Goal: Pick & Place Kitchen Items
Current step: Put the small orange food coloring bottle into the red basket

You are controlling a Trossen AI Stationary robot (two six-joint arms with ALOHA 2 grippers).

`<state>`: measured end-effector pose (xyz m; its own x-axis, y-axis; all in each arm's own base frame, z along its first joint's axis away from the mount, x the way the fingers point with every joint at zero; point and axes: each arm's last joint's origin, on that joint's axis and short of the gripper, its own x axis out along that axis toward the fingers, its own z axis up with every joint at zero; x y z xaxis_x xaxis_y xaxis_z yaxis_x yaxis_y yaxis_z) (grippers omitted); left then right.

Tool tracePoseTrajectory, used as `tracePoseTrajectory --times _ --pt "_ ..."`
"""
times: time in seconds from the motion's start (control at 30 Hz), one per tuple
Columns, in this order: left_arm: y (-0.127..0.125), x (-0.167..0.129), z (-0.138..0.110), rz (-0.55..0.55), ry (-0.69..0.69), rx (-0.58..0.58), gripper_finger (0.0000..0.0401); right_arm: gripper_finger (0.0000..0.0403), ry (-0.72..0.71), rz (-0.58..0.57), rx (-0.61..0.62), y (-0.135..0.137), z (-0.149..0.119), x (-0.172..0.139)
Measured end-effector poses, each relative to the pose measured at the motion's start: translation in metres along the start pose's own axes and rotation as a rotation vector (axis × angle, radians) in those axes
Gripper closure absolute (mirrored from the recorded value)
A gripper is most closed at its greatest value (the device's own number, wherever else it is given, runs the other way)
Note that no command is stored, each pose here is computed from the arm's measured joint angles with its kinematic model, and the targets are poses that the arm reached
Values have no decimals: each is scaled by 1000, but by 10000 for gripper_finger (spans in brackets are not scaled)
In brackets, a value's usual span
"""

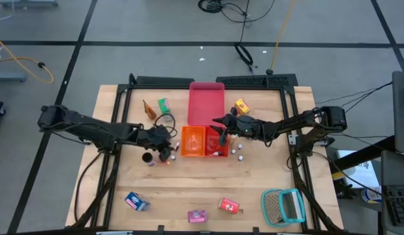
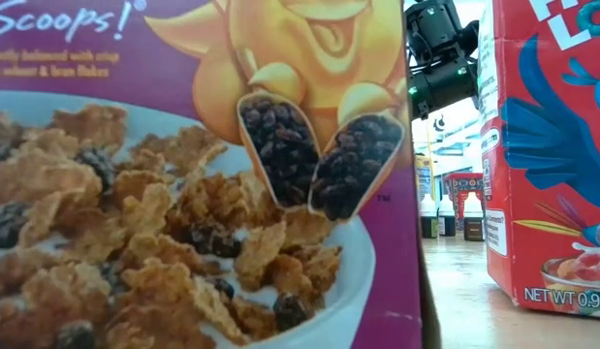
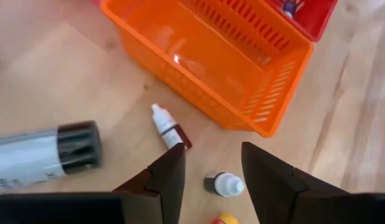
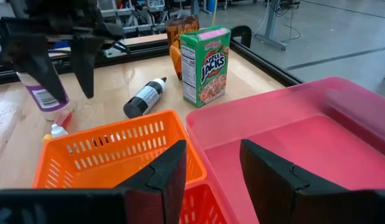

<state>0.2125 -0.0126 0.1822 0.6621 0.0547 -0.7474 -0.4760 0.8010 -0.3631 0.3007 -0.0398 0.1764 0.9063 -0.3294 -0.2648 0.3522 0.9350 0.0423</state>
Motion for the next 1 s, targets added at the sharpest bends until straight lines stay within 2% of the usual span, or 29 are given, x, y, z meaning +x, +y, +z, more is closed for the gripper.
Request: tracePoseTrajectory --times 0.43,1.0 --pt "7 25 0 8 83 -56 235 261 -1 0 -16 0 0 0" --pt "18 41 1 83 95 -83 235 261 -1 0 -16 0 0 0"
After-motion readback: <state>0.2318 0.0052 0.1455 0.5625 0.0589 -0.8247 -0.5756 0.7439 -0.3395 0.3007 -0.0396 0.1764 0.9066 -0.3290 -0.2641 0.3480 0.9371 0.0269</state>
